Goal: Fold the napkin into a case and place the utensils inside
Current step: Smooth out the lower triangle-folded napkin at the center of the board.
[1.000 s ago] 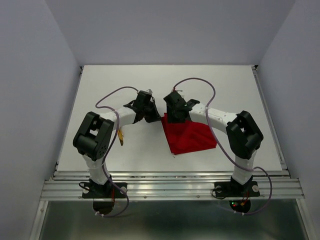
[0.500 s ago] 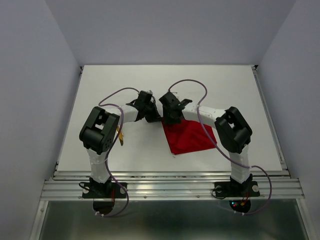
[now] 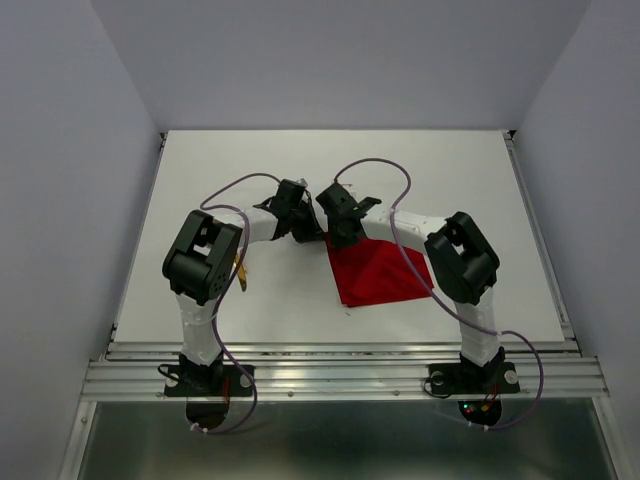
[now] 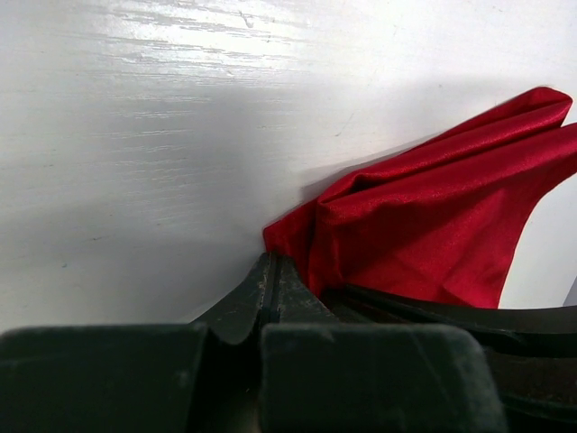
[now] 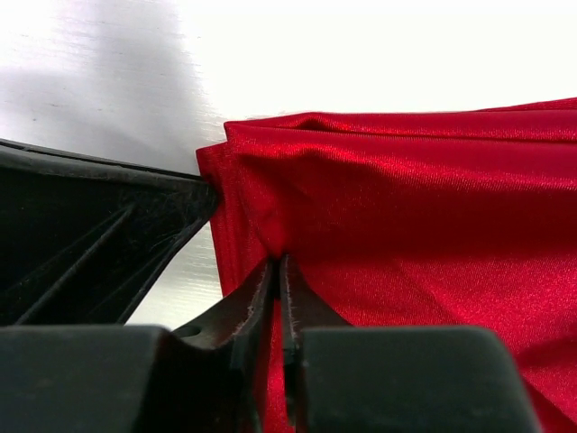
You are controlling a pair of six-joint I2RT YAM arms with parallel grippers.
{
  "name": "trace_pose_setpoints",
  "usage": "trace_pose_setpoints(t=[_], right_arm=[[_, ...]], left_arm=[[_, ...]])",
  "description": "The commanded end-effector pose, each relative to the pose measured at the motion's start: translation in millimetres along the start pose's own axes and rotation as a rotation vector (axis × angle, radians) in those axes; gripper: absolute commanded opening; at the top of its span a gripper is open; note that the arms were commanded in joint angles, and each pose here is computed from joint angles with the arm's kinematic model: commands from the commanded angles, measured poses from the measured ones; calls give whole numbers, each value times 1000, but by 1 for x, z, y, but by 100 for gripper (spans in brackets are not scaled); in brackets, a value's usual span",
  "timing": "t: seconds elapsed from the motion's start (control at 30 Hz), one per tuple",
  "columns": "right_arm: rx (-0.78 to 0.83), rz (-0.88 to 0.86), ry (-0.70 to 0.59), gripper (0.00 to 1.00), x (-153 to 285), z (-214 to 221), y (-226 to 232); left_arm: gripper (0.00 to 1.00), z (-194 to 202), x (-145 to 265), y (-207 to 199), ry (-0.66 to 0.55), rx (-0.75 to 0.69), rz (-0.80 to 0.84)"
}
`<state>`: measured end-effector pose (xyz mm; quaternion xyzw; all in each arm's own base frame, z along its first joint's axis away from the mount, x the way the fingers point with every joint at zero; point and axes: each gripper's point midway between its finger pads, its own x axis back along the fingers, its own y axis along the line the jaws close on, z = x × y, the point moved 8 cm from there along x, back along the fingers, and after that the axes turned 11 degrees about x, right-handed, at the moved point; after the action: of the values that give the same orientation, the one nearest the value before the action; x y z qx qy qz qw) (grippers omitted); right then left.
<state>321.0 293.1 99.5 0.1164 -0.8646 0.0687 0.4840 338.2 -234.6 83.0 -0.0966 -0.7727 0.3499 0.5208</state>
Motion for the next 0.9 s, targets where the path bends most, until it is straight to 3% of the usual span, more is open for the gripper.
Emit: trace_pose_setpoints(t=[0.0, 0.1, 0.47, 0.87], right_arm=[[-13, -12, -59, 8, 11, -16, 6], [-20, -15, -67, 1, 14, -18, 6], [-31, -35, -139, 1, 40, -34, 13], [-5, -48, -122, 1, 37, -31, 27]], left_arm=[[0, -1, -4, 3, 7, -25, -12], [0, -2, -4, 4, 6, -25, -16], [0, 0, -4, 6, 11, -22, -21], [0, 1, -4, 7, 12, -23, -24]])
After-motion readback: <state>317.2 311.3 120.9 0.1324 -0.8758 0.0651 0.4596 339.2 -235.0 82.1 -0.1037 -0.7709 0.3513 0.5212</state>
